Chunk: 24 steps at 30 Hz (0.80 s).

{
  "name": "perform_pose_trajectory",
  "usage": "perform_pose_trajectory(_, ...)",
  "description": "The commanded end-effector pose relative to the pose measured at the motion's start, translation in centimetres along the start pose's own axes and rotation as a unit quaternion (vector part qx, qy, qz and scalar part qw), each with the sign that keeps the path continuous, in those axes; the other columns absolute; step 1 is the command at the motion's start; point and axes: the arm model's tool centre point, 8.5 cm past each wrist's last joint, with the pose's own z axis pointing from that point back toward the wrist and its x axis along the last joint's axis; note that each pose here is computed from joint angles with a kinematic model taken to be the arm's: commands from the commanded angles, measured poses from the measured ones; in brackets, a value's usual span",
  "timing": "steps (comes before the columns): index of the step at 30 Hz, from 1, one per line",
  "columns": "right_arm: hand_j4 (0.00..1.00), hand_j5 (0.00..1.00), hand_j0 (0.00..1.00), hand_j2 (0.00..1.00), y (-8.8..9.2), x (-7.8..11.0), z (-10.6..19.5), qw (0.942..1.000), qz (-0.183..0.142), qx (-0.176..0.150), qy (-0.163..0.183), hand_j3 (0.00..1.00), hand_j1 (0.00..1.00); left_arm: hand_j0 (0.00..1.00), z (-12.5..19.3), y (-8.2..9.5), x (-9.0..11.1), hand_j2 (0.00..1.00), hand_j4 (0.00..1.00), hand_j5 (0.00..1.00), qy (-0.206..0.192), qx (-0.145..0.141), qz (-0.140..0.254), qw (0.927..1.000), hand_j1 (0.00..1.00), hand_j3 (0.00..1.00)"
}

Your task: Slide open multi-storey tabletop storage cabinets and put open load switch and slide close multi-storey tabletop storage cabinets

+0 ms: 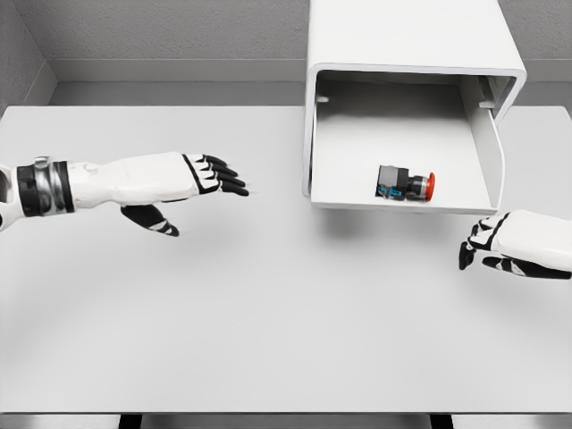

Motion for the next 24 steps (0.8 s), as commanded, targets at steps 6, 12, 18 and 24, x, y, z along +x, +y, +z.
perform_pose_trajectory(6,0.53,0.53,0.53,0.53,-0.3,0.2,-0.4,0.9978,-0.054,-0.035,-0.014,0.53,0.53,1.0,0.6,-0.1,-0.3,1.0,1.0,1.0,0.008,-0.004,0.004,1.0,1.0,1.0)
perform_pose_trajectory(12,0.53,0.53,0.53,0.53,1.8,0.5,-0.5,0.9972,-0.072,-0.009,-0.015,0.53,0.53,1.0,0.6,-0.2,-0.3,1.0,1.0,1.0,0.008,-0.006,0.004,0.9999,1.0,1.0)
perform_pose_trajectory(18,0.53,0.53,0.53,0.53,1.8,0.5,-0.2,0.9974,-0.071,-0.009,-0.012,0.53,0.53,1.0,0.7,-0.1,-0.3,1.0,1.0,1.0,0.008,-0.005,0.004,1.0,1.0,1.0)
perform_pose_trajectory(24,0.53,0.53,0.53,0.53,0.8,0.3,0.0,0.9977,-0.063,-0.022,-0.01,0.53,0.53,1.0,0.7,0.0,-0.4,1.0,1.0,1.0,0.008,-0.004,0.004,1.0,1.0,1.0)
